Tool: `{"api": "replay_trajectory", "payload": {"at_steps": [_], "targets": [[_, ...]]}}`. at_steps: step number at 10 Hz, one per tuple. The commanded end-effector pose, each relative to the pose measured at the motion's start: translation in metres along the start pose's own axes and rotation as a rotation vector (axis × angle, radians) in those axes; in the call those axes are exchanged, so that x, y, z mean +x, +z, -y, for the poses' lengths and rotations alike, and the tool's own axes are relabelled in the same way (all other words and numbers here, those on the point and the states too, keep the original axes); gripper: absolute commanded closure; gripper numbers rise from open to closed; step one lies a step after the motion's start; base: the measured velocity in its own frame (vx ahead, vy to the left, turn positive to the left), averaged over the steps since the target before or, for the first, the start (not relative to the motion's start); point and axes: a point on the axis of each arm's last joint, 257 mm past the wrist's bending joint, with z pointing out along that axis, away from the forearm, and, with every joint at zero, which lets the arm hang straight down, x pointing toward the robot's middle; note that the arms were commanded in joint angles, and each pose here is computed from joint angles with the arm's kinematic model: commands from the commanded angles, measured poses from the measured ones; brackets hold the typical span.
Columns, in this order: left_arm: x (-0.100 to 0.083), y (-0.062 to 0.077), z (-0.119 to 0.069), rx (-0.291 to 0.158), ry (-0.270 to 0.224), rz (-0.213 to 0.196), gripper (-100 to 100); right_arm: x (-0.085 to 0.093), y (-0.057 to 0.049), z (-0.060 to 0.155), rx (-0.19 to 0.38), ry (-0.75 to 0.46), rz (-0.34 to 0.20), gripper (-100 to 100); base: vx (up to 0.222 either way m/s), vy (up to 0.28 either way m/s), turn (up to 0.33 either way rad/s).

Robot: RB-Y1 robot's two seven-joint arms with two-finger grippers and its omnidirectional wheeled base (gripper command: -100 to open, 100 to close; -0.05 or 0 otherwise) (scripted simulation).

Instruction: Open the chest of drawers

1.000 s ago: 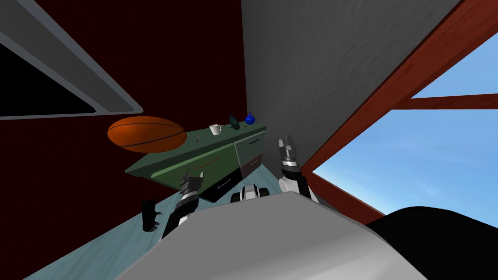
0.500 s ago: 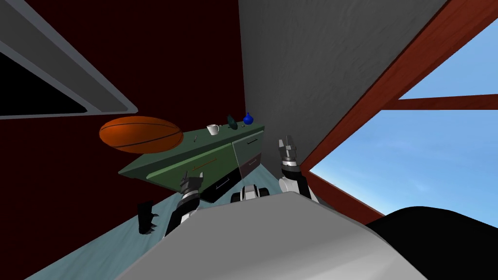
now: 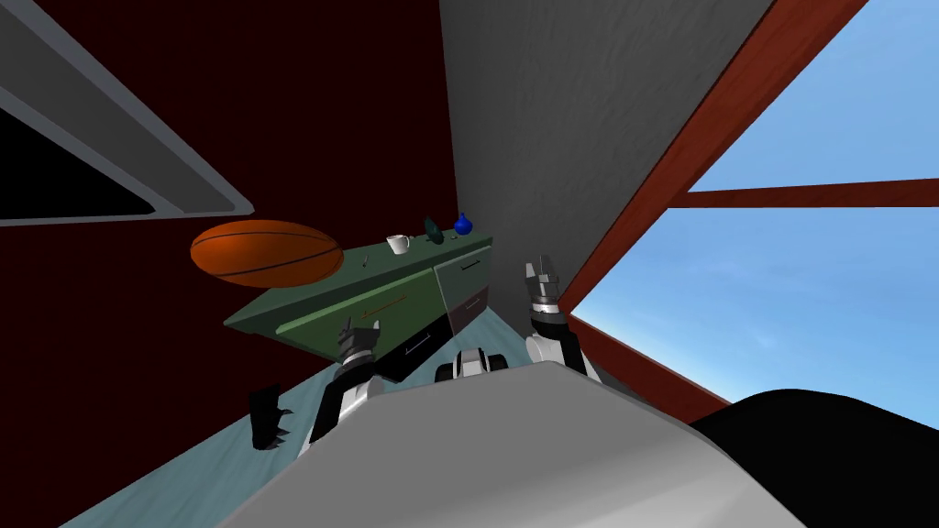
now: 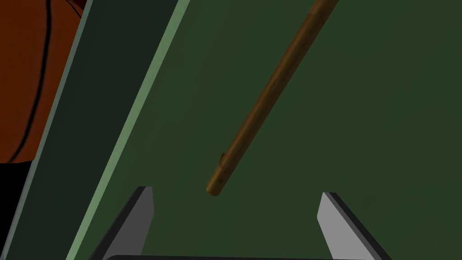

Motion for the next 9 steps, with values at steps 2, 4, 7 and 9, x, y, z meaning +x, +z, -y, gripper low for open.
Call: {"api": "replay_trajectory", "payload": {"at_steps": [2,4,7,9], "targets": [[-0.013,0.030,0.006,0.016,0.003,0.042,-100,0.000,0.000,0.000,0.000,0.000,0.000,0,-0.088,-0.019,-0.124],[-0.022,0.046,0.009,0.022,0.000,0.070,-100,0.000,0.000,0.000,0.000,0.000,0.000,0,-0.091,-0.030,-0.123],[-0.008,0.034,0.009,0.025,-0.004,0.034,100,0.000,0.000,0.000,0.000,0.000,0.000,0,-0.007,-0.002,0.042],[-0.008,0.022,0.005,0.013,0.003,0.028,100,0.000,0.000,0.000,0.000,0.000,0.000,0,0.084,0.022,0.104]]}}
